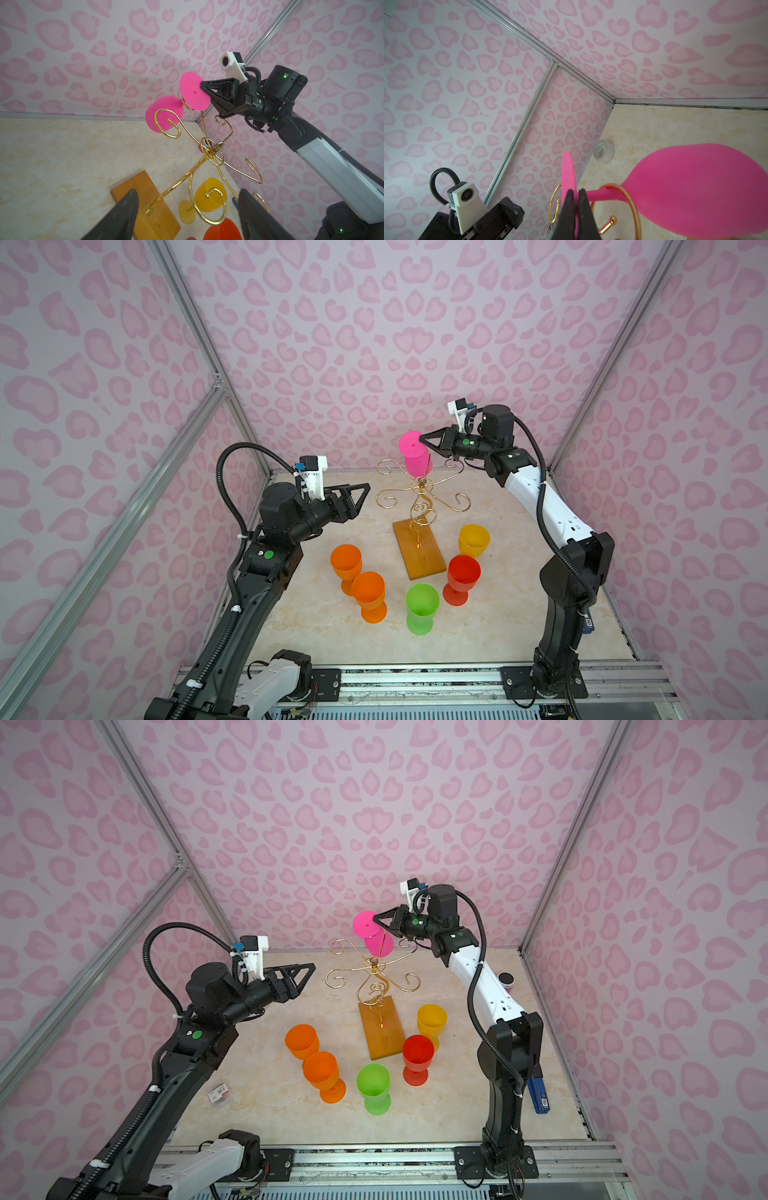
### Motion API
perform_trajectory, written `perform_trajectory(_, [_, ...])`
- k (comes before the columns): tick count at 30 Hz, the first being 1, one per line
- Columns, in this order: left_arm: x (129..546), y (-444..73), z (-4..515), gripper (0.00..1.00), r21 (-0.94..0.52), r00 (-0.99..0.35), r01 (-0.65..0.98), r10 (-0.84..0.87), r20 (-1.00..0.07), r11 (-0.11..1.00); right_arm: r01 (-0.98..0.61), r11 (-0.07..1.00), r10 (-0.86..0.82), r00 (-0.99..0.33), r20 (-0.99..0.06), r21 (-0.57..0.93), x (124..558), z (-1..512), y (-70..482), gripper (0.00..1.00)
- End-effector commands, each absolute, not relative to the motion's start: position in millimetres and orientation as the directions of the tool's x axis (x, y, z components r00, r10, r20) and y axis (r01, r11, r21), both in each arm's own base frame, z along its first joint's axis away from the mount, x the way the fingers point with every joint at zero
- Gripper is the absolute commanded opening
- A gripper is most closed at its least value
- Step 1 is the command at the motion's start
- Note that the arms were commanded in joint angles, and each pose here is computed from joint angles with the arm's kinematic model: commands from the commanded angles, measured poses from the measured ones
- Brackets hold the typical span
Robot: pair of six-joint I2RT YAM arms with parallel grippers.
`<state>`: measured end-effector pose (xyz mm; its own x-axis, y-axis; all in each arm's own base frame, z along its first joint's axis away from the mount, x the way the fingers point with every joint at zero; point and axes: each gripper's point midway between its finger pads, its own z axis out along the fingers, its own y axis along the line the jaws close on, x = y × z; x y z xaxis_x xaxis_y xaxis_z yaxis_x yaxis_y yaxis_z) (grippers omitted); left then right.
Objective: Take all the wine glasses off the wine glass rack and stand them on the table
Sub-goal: 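Reach the right gripper to the pink glass foot on the rack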
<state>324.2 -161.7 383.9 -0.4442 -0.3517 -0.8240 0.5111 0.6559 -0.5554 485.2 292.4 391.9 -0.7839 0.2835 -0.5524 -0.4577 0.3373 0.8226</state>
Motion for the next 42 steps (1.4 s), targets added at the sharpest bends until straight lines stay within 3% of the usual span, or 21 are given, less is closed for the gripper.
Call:
perform_trajectory(1, [322, -162, 387, 0.77, -0.543, -0.432, 0.526, -0.344, -0.834, 0.655, -0.482, 0.306, 0.304, -0.767, -0.564, 0.821, 487, 402, 291, 0.00])
perform_trajectory(42, [326, -165, 383, 0.76, -0.554, -0.452, 0.526, -0.340, -0.825, 0.645, -0.484, 0.307, 0.314, -0.761, -0.567, 0.819, 448, 403, 260, 0.00])
